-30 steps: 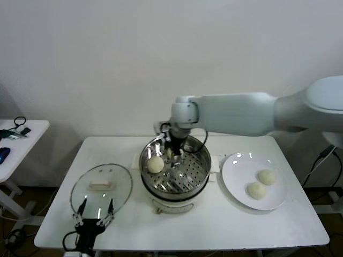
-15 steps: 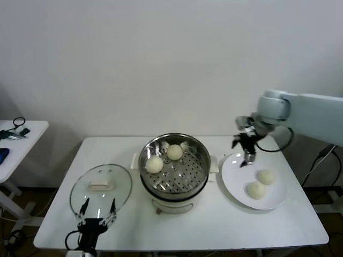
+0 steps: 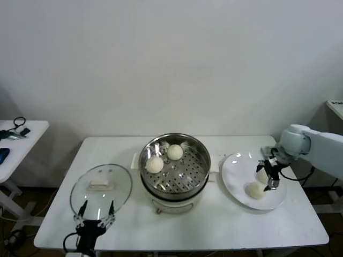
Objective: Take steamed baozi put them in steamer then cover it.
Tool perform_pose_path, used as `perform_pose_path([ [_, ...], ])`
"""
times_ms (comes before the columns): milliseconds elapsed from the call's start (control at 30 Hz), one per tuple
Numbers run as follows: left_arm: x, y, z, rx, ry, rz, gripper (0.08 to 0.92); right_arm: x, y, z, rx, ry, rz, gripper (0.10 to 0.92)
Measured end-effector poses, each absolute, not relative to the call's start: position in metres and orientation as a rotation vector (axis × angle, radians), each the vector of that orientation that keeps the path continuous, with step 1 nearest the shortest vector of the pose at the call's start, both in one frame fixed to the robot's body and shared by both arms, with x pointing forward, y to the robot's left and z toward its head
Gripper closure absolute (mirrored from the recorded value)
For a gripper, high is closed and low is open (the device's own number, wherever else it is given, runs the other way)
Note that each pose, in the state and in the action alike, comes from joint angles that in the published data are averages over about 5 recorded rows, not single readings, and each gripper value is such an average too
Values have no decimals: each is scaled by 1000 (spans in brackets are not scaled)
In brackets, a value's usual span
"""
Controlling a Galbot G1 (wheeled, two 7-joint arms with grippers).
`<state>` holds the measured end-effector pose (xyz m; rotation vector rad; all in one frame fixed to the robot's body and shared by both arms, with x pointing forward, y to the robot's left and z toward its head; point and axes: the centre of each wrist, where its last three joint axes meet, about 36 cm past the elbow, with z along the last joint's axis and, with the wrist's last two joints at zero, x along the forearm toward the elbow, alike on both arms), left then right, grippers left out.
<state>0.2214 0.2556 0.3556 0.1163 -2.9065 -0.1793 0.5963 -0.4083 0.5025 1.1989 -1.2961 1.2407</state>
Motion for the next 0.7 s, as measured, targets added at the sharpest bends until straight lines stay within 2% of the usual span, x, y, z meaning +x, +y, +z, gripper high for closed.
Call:
perform_pose_path([
  [300, 221, 255, 355, 119, -2907, -180, 177, 594, -413, 471, 1167, -1336, 1227, 202],
  [700, 222, 254, 356, 121, -2911, -175, 177, 594, -409, 457, 1171, -1348, 1212, 288],
])
